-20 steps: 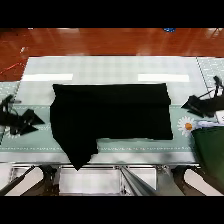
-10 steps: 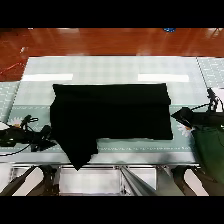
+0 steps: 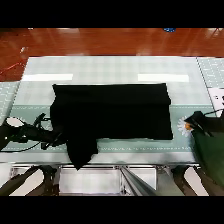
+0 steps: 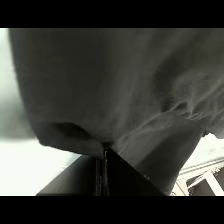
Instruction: Fold the shirts.
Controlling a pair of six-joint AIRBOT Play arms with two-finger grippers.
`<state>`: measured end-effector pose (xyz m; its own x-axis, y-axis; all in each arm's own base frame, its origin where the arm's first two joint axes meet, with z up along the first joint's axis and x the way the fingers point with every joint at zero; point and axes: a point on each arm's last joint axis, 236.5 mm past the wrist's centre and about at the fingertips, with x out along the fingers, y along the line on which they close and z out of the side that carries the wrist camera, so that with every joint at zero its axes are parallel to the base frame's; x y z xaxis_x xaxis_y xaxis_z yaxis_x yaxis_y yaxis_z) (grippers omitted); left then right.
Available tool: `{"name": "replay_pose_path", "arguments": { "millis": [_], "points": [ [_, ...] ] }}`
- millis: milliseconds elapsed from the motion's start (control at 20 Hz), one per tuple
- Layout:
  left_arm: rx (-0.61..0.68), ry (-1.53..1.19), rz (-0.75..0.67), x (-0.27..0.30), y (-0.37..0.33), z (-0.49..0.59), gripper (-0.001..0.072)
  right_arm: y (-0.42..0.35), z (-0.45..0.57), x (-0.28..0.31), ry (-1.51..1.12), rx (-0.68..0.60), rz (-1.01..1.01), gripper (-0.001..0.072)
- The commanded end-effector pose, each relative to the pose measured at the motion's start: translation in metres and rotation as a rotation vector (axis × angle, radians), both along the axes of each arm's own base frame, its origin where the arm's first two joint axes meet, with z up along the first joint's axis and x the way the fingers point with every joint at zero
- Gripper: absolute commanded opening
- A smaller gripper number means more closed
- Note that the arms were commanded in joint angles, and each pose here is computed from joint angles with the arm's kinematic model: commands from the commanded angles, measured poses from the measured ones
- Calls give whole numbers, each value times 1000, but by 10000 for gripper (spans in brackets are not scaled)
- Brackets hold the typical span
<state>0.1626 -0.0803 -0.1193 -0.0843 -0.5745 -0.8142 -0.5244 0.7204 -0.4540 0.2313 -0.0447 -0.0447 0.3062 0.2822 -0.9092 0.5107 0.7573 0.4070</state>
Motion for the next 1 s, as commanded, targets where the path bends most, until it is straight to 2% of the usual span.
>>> {"name": "replay_pose_path", "arguments": {
  "millis": [0,100,350,700,750,800,850,950],
  "points": [
    [25,-21,-20,3,2,-6,22,11,-20,-36,125,65,-13,420],
    [26,-21,-19,3,2,-6,22,30,-29,-40,120,136,-4,420],
    [20,-30,-10,6,1,-5,22,67,-51,-54,209,199,99,420],
    [19,-34,-13,6,1,-5,22,86,-66,-10,124,287,27,406],
    [20,-35,-13,6,1,-5,22,92,-63,-4,96,320,36,292],
    [23,-42,-12,9,2,-4,22,98,-58,1,54,343,69,75],
    [23,-56,-13,14,3,-2,22,105,-49,7,5,370,115,22],
    [13,-115,-38,31,4,13,22,108,-31,10,-14,385,203,22]
  ]
}}
